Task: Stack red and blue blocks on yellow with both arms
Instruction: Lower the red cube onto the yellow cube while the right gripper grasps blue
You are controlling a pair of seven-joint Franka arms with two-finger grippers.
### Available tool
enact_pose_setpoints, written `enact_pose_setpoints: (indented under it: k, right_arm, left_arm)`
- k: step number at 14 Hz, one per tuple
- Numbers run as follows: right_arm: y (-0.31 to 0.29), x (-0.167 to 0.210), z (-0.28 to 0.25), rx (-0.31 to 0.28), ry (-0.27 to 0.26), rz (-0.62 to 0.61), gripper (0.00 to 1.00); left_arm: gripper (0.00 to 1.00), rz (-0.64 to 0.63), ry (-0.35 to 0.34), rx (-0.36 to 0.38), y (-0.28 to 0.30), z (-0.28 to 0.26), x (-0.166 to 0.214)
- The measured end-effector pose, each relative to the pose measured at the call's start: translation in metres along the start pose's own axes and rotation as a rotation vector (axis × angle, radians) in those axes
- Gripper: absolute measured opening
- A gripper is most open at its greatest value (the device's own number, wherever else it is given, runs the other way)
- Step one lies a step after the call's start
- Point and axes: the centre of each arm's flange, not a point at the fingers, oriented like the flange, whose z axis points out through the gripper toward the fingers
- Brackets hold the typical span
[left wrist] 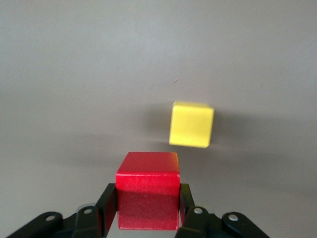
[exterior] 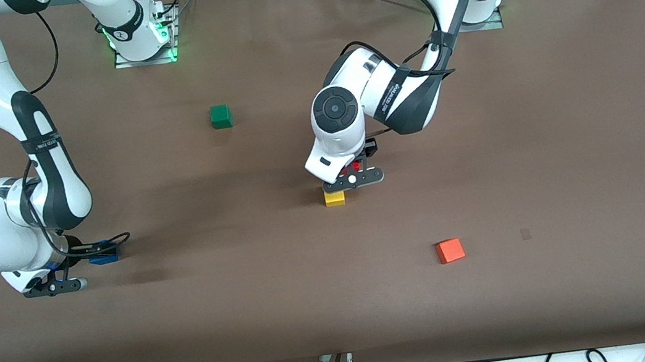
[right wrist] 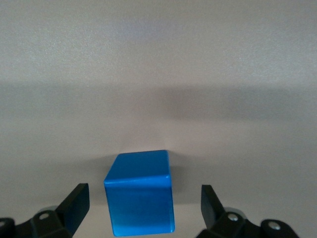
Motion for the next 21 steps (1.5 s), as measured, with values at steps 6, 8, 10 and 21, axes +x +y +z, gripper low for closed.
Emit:
enact_pose_setpoints:
  k: [6,8,10,21]
  right_arm:
    - [-0.001,0.0,0.002,0.001,-0.002,-0.007,0.66]
    - [-0.001,0.0,0.002,0.002,-0.002,-0.014,0.58]
    - [-0.002,0.0,0.002,0.002,-0.001,-0.022,0.55]
    - [-0.007,0.003,-0.001,0.005,0.012,-0.04,0.55]
  left_arm:
    - [0.55,-0.032,0.032,-0.078,0.001,-0.012,0.033]
    - [0.55,-0.034,0.023,-0.067,0.001,0.001,0.035]
    - [0.55,-0.035,0.012,-0.055,0.002,0.016,0.037]
    - [0.55,-0.011,-0.004,-0.033,0.02,0.051,0.024]
